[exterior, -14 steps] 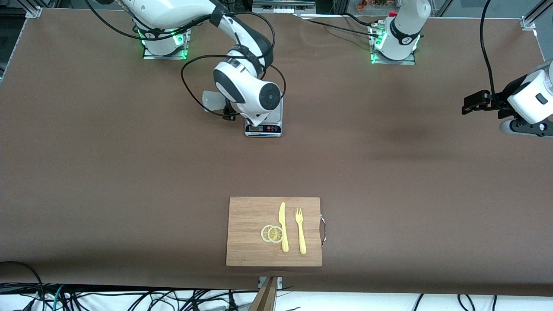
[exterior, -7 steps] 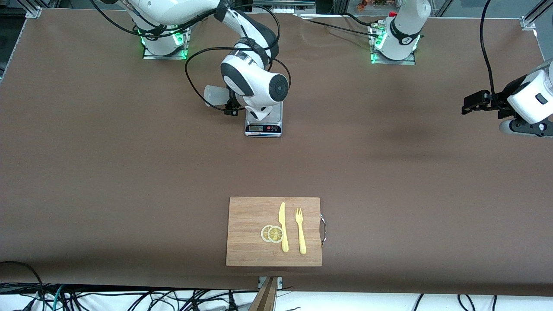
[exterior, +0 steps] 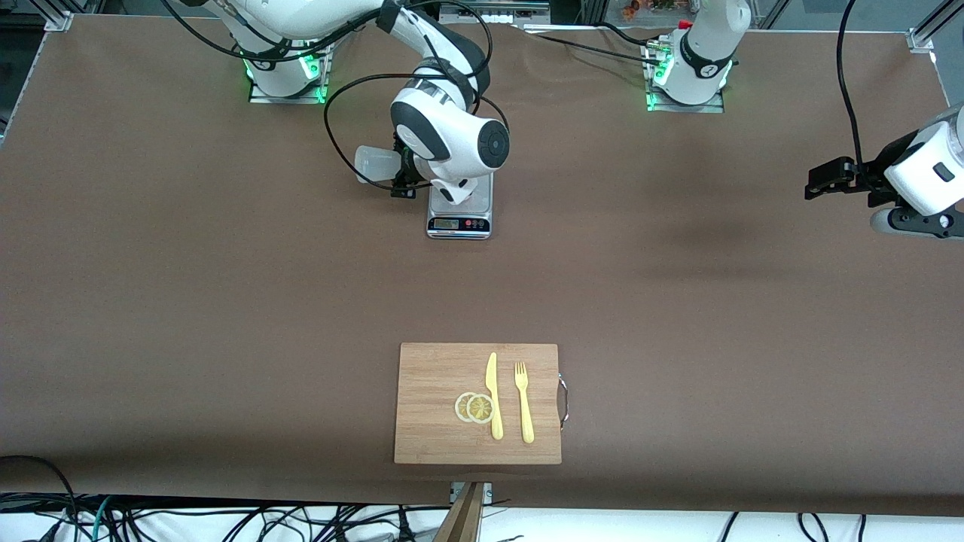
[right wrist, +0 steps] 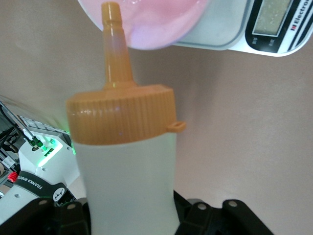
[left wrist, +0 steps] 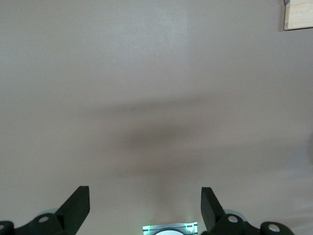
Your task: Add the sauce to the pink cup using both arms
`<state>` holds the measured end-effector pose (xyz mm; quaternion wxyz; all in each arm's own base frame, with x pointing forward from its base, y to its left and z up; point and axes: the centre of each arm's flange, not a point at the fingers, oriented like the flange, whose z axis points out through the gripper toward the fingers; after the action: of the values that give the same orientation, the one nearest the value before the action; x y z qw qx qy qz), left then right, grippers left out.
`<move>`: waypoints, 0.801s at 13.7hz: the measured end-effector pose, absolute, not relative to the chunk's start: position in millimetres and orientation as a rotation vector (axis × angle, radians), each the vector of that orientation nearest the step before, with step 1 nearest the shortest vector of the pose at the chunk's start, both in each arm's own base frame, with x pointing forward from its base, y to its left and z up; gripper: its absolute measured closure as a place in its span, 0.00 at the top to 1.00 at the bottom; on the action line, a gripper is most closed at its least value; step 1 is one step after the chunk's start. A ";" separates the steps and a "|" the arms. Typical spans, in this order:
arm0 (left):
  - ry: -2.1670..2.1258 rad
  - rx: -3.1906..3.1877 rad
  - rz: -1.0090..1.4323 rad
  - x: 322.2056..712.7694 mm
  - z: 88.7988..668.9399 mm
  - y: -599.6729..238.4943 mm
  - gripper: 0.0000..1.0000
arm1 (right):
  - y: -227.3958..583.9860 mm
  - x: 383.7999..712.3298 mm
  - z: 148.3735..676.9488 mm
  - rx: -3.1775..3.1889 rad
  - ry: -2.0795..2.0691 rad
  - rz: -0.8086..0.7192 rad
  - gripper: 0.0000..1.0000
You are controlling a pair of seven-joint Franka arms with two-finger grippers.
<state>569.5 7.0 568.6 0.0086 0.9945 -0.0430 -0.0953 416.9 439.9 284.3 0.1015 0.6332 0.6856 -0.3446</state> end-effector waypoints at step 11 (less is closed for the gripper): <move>-0.137 3.107 -0.298 569.5 568.6 7.0 1.00 | 365.3 525.6 300.4 2.237 2.364 -0.780 0.31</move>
<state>569.5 7.0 568.6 0.0087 0.9944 -0.0438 -0.0953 525.6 365.3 300.4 -0.1025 0.6649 0.7027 -0.2318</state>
